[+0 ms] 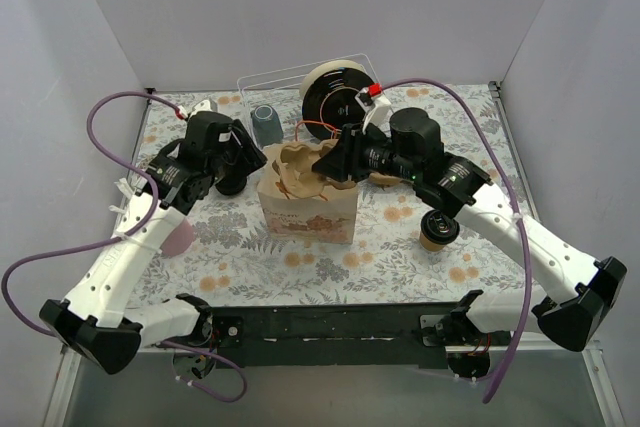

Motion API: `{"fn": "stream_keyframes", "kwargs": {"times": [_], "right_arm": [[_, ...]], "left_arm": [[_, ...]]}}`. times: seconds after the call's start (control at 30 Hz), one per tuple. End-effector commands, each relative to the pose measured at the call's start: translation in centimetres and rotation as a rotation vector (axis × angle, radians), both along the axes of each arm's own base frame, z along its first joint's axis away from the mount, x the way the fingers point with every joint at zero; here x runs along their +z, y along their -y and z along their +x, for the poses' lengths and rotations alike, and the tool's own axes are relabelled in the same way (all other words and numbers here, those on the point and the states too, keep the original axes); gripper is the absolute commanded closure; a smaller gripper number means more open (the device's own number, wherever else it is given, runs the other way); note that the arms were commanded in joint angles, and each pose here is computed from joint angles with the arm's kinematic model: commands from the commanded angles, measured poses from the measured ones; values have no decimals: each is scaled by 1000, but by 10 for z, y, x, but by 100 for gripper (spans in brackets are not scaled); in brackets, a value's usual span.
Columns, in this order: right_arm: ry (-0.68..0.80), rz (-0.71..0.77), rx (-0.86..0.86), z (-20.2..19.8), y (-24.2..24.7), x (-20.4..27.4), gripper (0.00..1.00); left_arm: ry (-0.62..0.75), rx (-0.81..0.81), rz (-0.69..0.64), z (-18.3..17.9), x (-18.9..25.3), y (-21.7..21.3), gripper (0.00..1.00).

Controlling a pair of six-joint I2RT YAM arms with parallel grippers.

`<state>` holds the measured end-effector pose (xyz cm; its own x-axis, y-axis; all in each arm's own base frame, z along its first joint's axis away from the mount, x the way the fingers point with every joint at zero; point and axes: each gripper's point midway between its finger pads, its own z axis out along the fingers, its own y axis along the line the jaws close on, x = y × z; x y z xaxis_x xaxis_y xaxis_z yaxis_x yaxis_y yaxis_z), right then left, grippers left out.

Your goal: Pack the takeout coffee

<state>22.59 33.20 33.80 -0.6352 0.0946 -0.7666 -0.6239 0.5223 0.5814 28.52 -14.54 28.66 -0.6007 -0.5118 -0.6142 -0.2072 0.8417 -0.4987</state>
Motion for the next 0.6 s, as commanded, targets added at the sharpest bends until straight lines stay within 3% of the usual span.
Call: {"fn": "stream_keyframes", "kwargs": {"times": [0.0,0.27,0.3,0.33,0.43,0.57], "right_arm": [[30,44,7,-6,11,17,67],[9,53,16,-8,14,16,67],[8,55,14,-8,15,16,67],[7,57,10,-8,16,16,67],[-7,69,-27,-4,19,20,67],[-45,91,-81,1,21,21,68]], "left_arm": [[44,-173,-78,-15,5,22,51],[18,-291,-174,-38,-11,40,52],[11,-294,-176,-39,-14,41,55],[8,-306,-186,-40,-15,43,66],[4,-327,-210,-45,-16,47,86],[14,-335,-253,-53,-13,49,96]]}}
